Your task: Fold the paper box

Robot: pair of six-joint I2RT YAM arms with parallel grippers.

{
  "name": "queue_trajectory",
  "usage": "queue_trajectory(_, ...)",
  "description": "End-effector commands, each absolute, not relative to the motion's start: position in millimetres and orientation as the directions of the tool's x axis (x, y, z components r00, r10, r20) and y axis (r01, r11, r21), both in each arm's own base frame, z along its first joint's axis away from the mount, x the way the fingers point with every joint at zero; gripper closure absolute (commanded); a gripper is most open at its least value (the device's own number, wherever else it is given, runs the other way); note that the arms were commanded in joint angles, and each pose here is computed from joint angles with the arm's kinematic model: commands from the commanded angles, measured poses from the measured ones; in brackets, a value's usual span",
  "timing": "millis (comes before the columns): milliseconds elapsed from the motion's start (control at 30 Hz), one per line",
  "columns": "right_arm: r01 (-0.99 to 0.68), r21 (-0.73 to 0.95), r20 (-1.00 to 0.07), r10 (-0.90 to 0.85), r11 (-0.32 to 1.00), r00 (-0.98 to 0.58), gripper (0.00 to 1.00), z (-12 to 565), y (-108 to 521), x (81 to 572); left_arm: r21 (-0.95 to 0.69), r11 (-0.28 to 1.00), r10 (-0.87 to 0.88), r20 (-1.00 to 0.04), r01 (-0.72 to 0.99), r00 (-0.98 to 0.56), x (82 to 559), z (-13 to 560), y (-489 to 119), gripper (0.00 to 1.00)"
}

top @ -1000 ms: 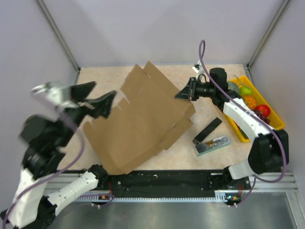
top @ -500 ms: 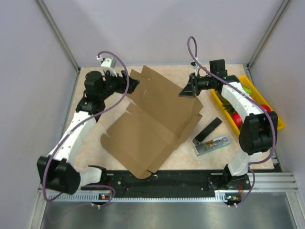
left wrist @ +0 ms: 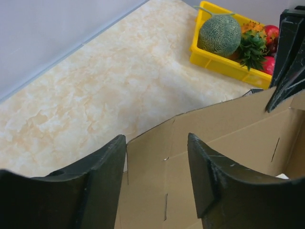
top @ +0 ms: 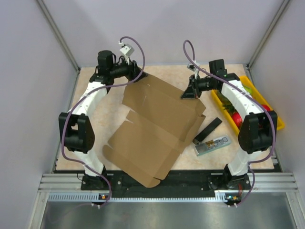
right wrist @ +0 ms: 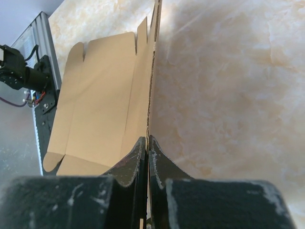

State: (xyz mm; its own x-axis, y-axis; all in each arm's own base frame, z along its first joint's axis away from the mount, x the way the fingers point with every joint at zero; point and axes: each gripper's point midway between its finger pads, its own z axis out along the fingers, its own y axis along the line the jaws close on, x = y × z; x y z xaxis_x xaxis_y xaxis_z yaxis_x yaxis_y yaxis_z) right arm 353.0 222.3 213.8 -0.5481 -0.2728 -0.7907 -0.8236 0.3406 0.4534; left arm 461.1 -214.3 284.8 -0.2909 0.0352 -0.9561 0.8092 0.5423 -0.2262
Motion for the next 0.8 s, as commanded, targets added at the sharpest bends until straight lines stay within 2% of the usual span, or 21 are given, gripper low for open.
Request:
queue_trajectory(0,-0.874,0.355,-0.848,-0.281,0.331,-0.450,1.00,234,225,369,-0.189,0.383,0.041,-0.974,0.904,-0.221,449,301,-224,0.43)
queue_trajectory(133,-0.871,0.337,-0.851,-0.279,0.357,-0.444,1.00,237,224,379,-0.210,0.352,0.042,-0.970,0.912,-0.240,450,292,-227,0.48)
queue_trajectory(233,-0.870,0.330,-0.855,-0.275,0.365,-0.440,1.00,240,225,386,-0.215,0.331,0.040,-0.970,0.919,-0.242,457,290,-230,0.57)
queue_trajectory(267,-0.869,0.329,-0.855,-0.274,0.370,-0.440,1.00,241,225,388,-0.267,0.329,0.028,-0.956,0.906,-0.292,459,284,-232,0.59)
queue_trajectory(400,-0.870,0.324,-0.863,-0.260,0.371,-0.433,1.00,246,227,392,-0.268,0.325,0.016,-0.957,0.907,-0.289,469,283,-235,0.61)
queue_trajectory(500,-0.853,0.296,-0.866,-0.256,0.430,-0.430,1.00,245,223,403,-0.248,0.353,0.006,-0.964,0.902,-0.267,476,284,-234,0.73)
queue_trajectory(567,-0.847,0.269,-0.882,-0.237,0.458,-0.408,0.81,246,223,409,-0.191,0.369,0.012,-0.978,0.910,-0.210,477,287,-239,0.81)
queue_trajectory(633,-0.830,0.221,-0.883,-0.255,0.513,-0.393,0.70,237,225,416,-0.145,0.384,0.029,-0.985,0.912,-0.169,477,286,-245,0.87)
queue_trajectory(667,-0.837,0.199,-0.888,-0.267,0.510,-0.374,0.68,235,234,418,-0.082,0.368,0.043,-0.993,0.926,-0.106,476,288,-251,0.89)
queue_trajectory(767,-0.816,0.176,-0.876,-0.290,0.551,-0.385,0.66,227,244,433,-0.066,0.343,0.042,-0.995,0.937,-0.085,476,285,-256,0.89)
